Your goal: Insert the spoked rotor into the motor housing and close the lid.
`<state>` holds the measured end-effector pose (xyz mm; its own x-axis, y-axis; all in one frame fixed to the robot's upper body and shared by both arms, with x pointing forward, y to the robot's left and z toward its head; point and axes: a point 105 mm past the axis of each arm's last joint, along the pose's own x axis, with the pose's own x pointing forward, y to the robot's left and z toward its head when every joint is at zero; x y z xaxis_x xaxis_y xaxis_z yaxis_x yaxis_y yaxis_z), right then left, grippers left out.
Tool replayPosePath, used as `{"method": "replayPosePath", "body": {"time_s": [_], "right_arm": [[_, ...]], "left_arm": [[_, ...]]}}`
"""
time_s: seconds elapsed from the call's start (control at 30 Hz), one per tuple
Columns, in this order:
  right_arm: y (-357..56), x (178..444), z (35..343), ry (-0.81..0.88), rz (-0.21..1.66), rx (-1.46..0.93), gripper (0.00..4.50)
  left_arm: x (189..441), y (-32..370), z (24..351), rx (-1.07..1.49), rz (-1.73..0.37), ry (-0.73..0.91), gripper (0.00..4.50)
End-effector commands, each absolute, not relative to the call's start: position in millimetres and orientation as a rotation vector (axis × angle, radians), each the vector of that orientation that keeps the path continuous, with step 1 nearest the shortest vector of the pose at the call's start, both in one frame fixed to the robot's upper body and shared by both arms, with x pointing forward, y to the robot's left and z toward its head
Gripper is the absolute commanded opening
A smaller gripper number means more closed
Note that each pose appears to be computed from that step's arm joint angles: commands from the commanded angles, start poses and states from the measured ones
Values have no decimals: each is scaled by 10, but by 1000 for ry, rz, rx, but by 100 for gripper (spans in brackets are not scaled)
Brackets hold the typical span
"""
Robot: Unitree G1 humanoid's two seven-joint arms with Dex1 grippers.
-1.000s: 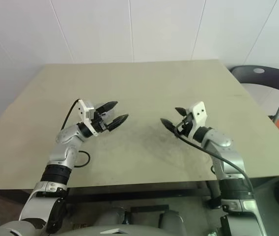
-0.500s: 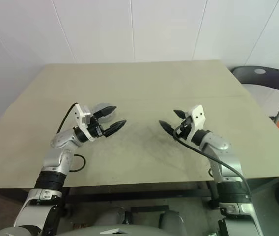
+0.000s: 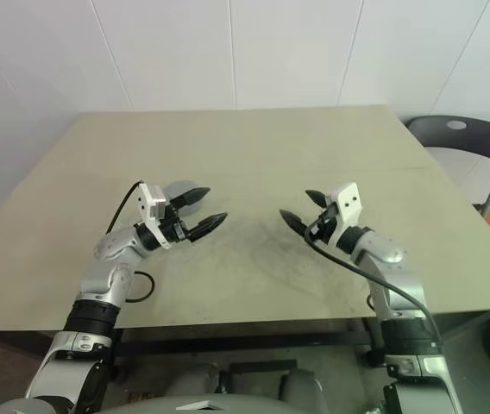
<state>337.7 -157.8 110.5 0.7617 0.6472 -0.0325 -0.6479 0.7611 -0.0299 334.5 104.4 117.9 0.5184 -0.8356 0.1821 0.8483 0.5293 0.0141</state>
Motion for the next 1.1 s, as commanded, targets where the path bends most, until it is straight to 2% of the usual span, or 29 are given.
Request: {"method": "replayPosePath", "body": {"time_s": [0.03,1.1], "right_arm": [[-1579,3402,1315,-55,712,-77,444],[-1583,3452,1307,-50,712,-110,444]], "left_arm": [[3348,1027,1322,-51,-1016,-222,450],[3359,982,1281,-40,-1020,-206,450]]}}
